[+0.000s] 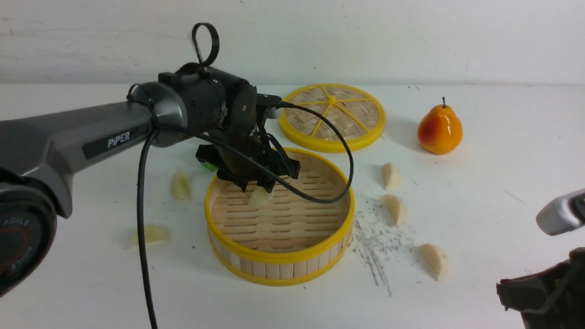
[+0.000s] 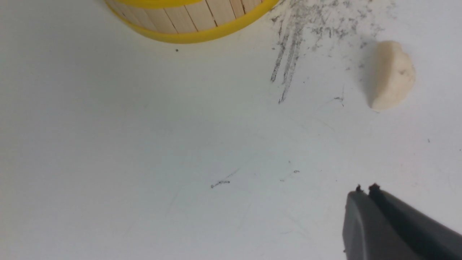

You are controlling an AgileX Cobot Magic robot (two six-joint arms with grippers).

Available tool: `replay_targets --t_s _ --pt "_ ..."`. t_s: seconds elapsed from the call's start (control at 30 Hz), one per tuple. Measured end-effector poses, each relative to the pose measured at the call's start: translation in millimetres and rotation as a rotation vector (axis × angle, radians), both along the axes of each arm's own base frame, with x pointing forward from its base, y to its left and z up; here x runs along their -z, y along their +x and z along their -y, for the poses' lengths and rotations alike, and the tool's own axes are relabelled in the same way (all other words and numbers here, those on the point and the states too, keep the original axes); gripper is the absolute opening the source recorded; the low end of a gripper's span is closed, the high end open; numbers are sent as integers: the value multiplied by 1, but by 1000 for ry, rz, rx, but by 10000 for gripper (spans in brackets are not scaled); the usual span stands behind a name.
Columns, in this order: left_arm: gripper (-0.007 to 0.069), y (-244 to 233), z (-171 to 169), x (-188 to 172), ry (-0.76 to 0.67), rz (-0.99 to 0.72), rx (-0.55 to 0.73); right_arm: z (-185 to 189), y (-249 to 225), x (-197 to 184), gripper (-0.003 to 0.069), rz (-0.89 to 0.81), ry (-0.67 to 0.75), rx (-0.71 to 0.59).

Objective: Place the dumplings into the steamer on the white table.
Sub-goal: 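Reach for and grasp a dumpling on the table with the left gripper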

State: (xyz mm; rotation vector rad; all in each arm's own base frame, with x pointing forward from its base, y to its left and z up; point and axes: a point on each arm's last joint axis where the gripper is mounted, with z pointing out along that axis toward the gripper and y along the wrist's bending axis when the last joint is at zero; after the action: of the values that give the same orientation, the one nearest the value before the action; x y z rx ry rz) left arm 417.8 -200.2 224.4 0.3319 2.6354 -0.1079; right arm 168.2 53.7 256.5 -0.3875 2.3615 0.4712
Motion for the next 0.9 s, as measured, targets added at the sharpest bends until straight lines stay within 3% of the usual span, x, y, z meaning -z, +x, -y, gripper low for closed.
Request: replay_targets --t_s 0.17,0.27,0.37,0.47,0.6,0.9 --pt "374 -16 -25 -50 181 4 20 0 0 0 9 0 0 0" --pt "334 -25 -73 -69 232 -67 -45 0 0 0 12 0 0 0" --pt "302 -26 -105 -58 218 -166 -79 0 0 0 12 -1 3 0" --pt "268 -27 -148 -23 138 -290 -101 -1 -1 0 12 -8 15 0" --pt "272 -24 -160 -6 74 -262 -34 -1 -1 0 13 -10 18 0" --pt "308 -20 -149 7 109 -216 262 -1 -1 0 20 -9 18 1"
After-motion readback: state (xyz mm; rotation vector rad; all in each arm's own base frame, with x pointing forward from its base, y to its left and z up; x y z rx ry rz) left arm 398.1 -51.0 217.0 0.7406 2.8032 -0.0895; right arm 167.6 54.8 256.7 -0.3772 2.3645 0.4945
